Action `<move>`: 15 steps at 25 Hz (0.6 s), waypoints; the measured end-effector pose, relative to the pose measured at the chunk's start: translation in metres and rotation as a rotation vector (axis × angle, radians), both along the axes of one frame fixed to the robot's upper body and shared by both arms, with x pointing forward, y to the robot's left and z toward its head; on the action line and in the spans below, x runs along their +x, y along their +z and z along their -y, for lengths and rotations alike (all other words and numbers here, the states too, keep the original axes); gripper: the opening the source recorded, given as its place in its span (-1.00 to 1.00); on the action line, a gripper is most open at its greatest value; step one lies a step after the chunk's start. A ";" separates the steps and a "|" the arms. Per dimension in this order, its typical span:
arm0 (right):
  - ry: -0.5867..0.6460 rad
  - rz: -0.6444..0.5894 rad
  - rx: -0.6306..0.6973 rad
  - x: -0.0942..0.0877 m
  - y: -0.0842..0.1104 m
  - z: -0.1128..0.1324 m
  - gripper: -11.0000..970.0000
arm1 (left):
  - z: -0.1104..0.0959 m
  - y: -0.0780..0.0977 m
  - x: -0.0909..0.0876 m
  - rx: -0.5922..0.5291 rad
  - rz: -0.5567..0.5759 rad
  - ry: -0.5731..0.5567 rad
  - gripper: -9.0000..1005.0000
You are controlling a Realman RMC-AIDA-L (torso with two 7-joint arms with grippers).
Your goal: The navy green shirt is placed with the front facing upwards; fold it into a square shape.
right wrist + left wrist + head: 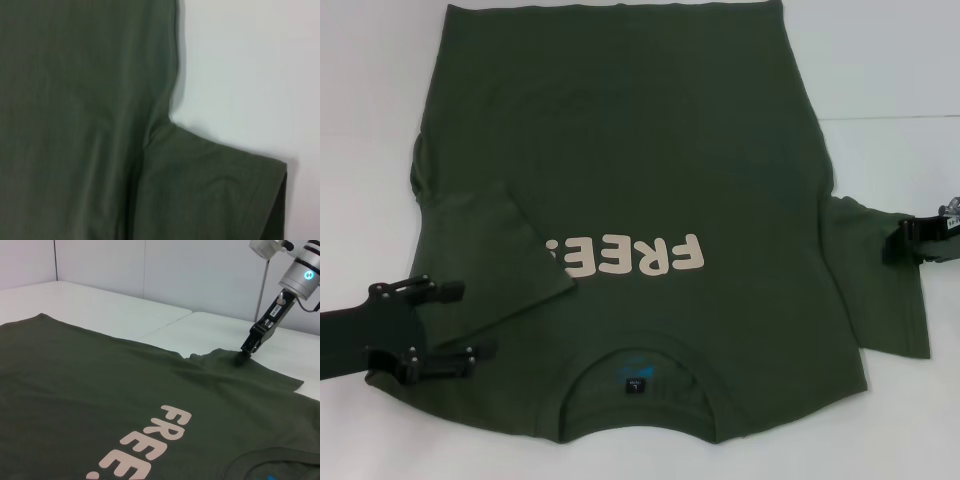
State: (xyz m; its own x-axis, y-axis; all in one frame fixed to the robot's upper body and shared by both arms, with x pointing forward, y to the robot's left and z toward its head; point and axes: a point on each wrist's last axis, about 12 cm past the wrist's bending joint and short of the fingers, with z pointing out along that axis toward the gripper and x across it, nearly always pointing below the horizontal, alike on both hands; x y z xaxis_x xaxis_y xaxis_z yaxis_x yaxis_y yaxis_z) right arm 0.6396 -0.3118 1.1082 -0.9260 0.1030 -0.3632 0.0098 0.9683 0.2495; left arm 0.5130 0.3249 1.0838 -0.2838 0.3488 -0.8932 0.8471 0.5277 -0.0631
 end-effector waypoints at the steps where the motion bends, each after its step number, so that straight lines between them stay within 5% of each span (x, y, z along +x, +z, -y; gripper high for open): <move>1: -0.001 -0.001 0.000 0.000 0.000 0.000 -0.29 | 0.000 0.000 0.000 0.001 0.001 0.000 0.77; 15: 0.022 -0.008 -0.016 0.001 0.002 -0.004 -0.82 | 0.000 0.001 0.001 0.003 0.003 0.000 0.77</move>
State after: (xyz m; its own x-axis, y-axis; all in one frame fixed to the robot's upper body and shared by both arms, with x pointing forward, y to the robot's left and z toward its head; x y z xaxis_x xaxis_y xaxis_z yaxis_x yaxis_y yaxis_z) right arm 0.6408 -0.3077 1.1107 -0.9307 0.0765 -0.3576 -0.0099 0.9722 0.2339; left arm 0.5136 0.3252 1.0846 -0.2813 0.3510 -0.8931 0.8472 0.5280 -0.0593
